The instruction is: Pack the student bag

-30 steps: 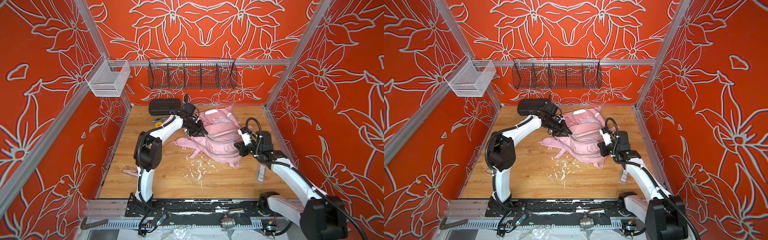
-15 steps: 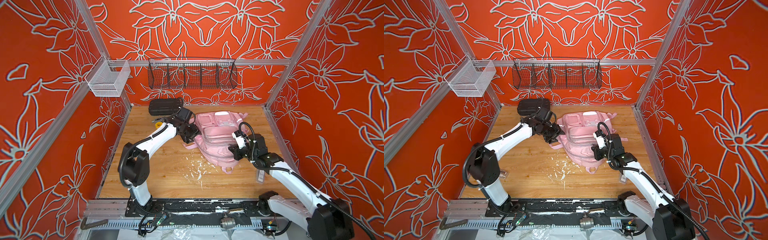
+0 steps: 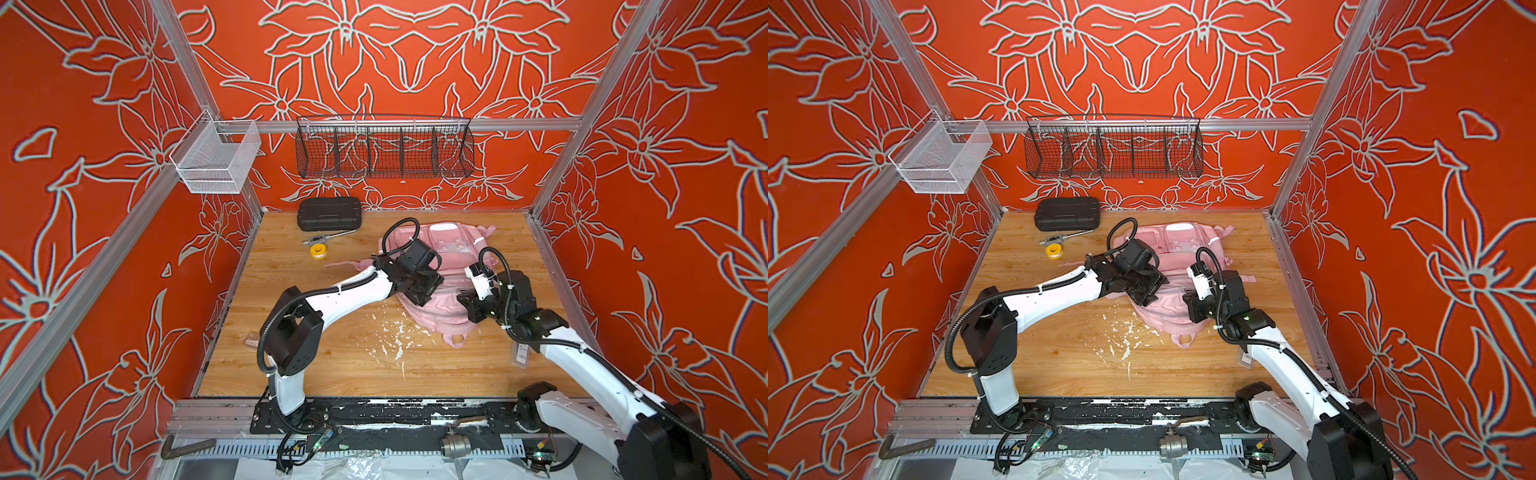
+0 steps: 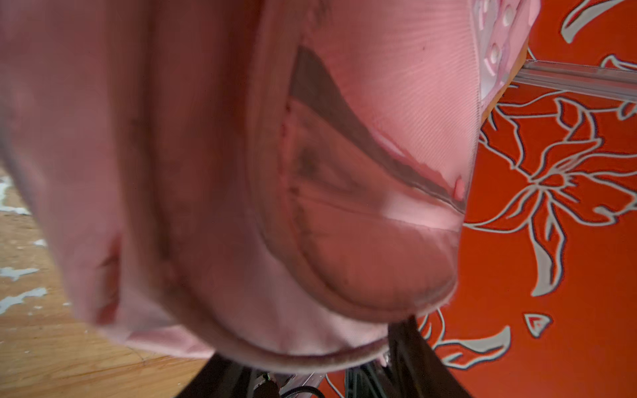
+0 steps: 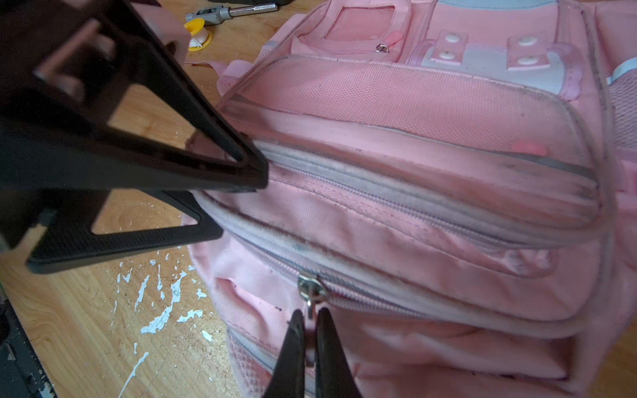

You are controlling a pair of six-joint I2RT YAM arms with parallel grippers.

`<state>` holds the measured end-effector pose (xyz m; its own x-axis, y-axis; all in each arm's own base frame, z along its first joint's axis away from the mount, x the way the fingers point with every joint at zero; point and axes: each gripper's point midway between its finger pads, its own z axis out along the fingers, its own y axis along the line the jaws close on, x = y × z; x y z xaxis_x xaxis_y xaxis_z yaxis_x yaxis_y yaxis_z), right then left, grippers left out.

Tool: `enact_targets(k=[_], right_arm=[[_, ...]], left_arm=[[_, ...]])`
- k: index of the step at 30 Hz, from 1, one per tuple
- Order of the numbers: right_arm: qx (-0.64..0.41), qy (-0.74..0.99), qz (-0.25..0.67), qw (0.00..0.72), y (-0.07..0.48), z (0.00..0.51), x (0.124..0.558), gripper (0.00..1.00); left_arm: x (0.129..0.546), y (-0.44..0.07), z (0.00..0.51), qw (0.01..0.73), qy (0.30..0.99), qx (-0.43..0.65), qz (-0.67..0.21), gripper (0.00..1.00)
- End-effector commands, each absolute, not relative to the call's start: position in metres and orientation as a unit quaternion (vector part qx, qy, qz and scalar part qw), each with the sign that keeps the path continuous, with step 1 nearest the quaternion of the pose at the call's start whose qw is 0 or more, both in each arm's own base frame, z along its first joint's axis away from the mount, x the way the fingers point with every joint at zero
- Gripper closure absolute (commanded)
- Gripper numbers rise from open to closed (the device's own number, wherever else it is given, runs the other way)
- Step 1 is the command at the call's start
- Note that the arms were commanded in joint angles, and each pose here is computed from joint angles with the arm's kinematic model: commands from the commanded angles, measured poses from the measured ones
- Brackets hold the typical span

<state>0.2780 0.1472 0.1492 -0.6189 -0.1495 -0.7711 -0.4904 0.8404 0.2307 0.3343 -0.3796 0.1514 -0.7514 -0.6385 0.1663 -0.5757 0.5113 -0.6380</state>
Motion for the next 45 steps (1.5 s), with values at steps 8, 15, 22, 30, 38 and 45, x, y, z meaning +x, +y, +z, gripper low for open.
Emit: enact_targets(k=[8, 15, 22, 30, 38, 45], right_arm=[[-0.193, 0.853, 0.211, 0.436, 0.149, 0.169, 0.281, 1.0], [-0.168, 0.865, 0.145, 0.451, 0.124, 0.17, 0.292, 1.0], [-0.115, 0.879, 0.118, 0.448, 0.089, 0.166, 0.309, 1.0], [-0.088, 0.904, 0.07, 0.413, 0.057, 0.138, 0.341, 1.0], [-0.174, 0.874, 0.192, 0.411, 0.112, 0.15, 0.332, 1.0], [-0.184, 0.872, 0.217, 0.398, 0.133, 0.147, 0.316, 1.0]], left_arm=[[0.344, -0.379, 0.146, 0.053, 0.861, -0.366, -0.349, 0.77], [0.346, -0.343, 0.152, 0.046, 0.88, -0.323, -0.344, 1.0], [0.337, -0.289, 0.159, 0.025, 0.9, -0.282, -0.332, 1.0], [0.348, -0.249, 0.162, -0.001, 0.91, -0.241, -0.338, 1.0], [0.384, -0.223, 0.171, 0.026, 0.92, -0.229, -0.318, 0.82], [0.383, -0.23, 0.173, 0.033, 0.905, -0.278, -0.321, 0.59]])
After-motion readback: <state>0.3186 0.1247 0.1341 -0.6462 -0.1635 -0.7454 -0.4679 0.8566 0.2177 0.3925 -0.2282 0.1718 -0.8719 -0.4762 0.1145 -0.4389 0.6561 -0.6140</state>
